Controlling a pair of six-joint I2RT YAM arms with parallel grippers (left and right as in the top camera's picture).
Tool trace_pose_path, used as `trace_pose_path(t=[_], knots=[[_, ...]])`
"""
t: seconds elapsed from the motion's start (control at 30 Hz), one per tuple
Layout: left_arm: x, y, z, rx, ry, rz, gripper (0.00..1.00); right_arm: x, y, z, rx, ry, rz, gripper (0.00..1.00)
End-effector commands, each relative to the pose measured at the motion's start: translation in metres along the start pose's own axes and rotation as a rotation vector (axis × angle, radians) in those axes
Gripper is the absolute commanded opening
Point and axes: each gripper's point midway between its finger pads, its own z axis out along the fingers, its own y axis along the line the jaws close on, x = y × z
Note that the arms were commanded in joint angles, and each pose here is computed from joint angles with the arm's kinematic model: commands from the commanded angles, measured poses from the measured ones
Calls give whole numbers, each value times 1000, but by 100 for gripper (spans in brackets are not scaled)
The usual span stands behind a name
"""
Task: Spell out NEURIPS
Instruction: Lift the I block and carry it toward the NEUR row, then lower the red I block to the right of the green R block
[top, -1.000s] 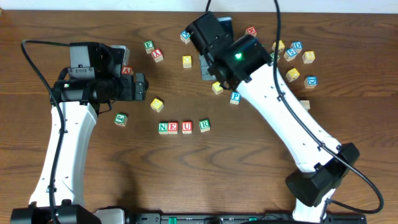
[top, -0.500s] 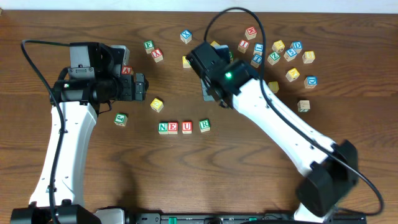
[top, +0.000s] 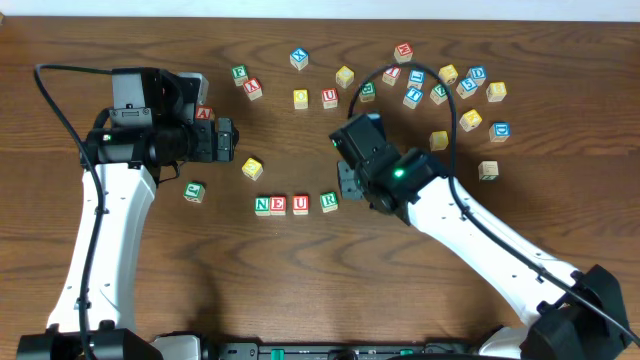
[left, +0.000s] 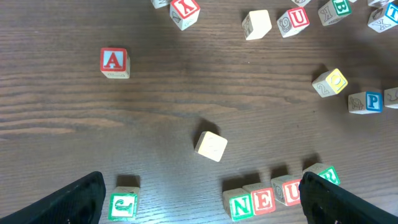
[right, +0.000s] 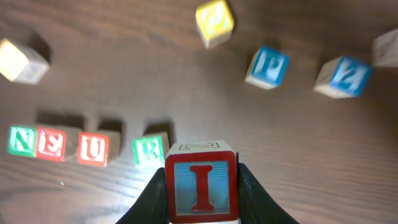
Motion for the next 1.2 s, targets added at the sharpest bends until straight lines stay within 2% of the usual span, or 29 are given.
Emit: trace_pose_path(t=[0.0, 0.07, 0.27, 0.53, 0.83, 1.17], knots=[[-8, -2, -5, 11, -22, 25, 98, 13, 4, 7, -35, 36, 12, 6], [-8, -2, -5, 11, -22, 25, 98, 17, 4, 8, -39, 49, 10, 9], [-8, -2, -5, 11, -22, 25, 98, 23, -1, 8, -22, 78, 18, 6], [-8, -2, -5, 11, -22, 25, 98, 27, -7, 12, -3, 106, 35, 9], [-8, -2, -5, 11, -22, 25, 98, 40, -7, 37, -17, 195, 53, 8], [-8, -2, -5, 11, -22, 25, 98, 45, -6, 56, -6, 220, 50, 8]])
